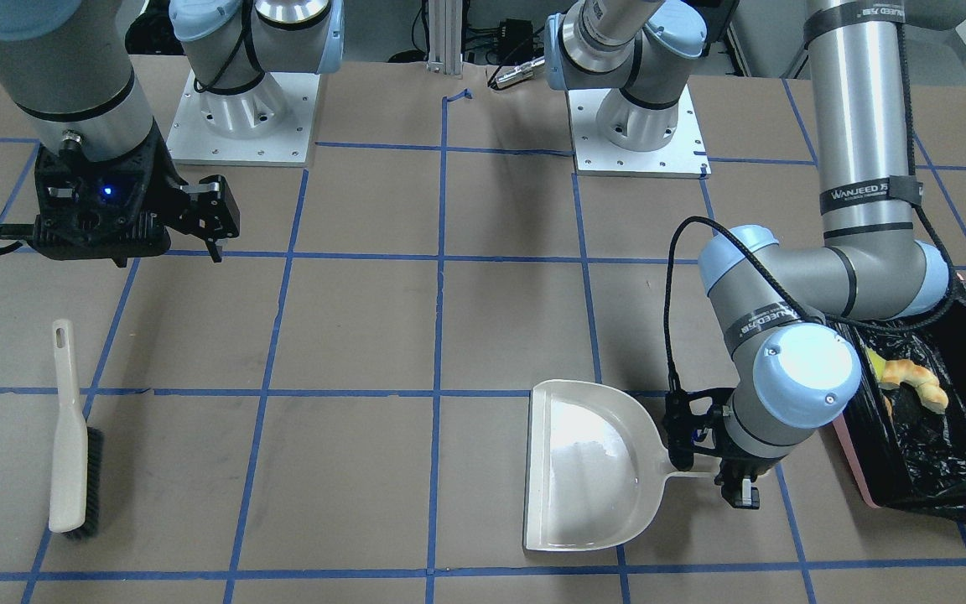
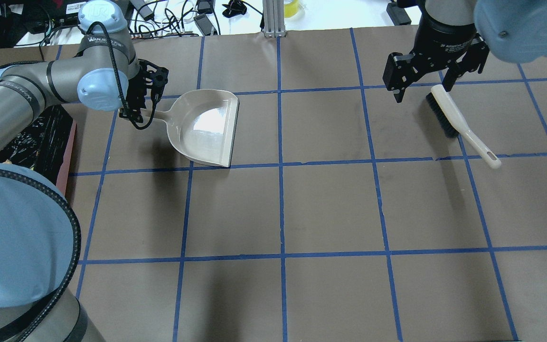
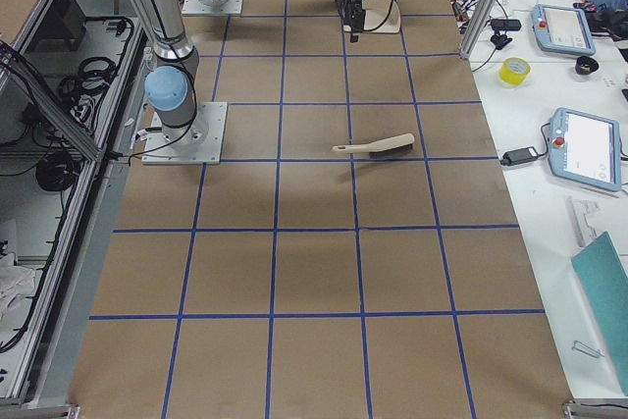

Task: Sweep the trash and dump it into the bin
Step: 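Lower the empty dustpan onto the table with the left gripper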

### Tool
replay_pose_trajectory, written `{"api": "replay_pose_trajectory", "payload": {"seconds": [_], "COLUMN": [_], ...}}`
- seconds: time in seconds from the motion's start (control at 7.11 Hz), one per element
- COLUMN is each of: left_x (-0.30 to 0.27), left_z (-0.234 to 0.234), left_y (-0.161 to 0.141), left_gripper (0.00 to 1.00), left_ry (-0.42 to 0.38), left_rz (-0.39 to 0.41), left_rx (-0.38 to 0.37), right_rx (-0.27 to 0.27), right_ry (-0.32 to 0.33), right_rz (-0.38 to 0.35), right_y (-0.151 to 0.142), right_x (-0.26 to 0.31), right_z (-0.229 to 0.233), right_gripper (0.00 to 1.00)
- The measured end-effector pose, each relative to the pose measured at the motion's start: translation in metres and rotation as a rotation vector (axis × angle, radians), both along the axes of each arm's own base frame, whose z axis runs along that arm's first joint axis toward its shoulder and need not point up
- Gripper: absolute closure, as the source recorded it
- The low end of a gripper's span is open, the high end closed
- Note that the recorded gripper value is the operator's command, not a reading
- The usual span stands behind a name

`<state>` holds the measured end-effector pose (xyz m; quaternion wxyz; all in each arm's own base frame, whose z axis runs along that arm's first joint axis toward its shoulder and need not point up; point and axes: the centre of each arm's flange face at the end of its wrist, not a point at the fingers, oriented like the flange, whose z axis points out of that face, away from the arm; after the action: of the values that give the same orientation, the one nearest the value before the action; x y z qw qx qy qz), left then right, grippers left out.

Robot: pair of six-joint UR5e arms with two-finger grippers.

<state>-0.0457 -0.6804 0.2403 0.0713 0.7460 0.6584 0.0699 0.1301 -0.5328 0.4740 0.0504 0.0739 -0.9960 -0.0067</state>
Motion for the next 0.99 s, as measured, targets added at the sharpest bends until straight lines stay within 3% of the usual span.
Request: {"api": "replay_pose_trajectory", "payload": {"seconds": [0.14, 0.28, 0.42, 0.56, 0.99], "left_x": [-0.001, -0.001, 0.0, 0.001, 0.018], "left_z": [0.004, 0.006, 0.007, 0.007, 0.031], "left_y": [-0.001, -0.002, -0.002, -0.002, 0.004], "left_gripper": [1.0, 0.8, 0.31, 0.16, 0.16], "left_ry": [-0.008, -0.012, -0.021, -0.036, -0.058], "left_rz": [-0.017, -0.028, -0.036, -0.038, -0.001], "left_rx": [-0.004, -0.009, -0.019, -0.027, -0.054], "right_rx": [0.0, 0.0, 0.0, 0.001, 0.003], "right_ry": [0.001, 0.002, 0.003, 0.004, 0.006], "right_rz": [0.003, 0.004, 0.003, 0.003, 0.005], "right_y": [0.0, 0.0, 0.0, -0.001, -0.001], "right_x": [0.0, 0.0, 0.0, 0.0, -0.001], "right_z": [0.0, -0.001, -0.001, -0.001, -0.002], "right_gripper": [0.05, 0.03, 0.01, 0.01, 0.01]}}
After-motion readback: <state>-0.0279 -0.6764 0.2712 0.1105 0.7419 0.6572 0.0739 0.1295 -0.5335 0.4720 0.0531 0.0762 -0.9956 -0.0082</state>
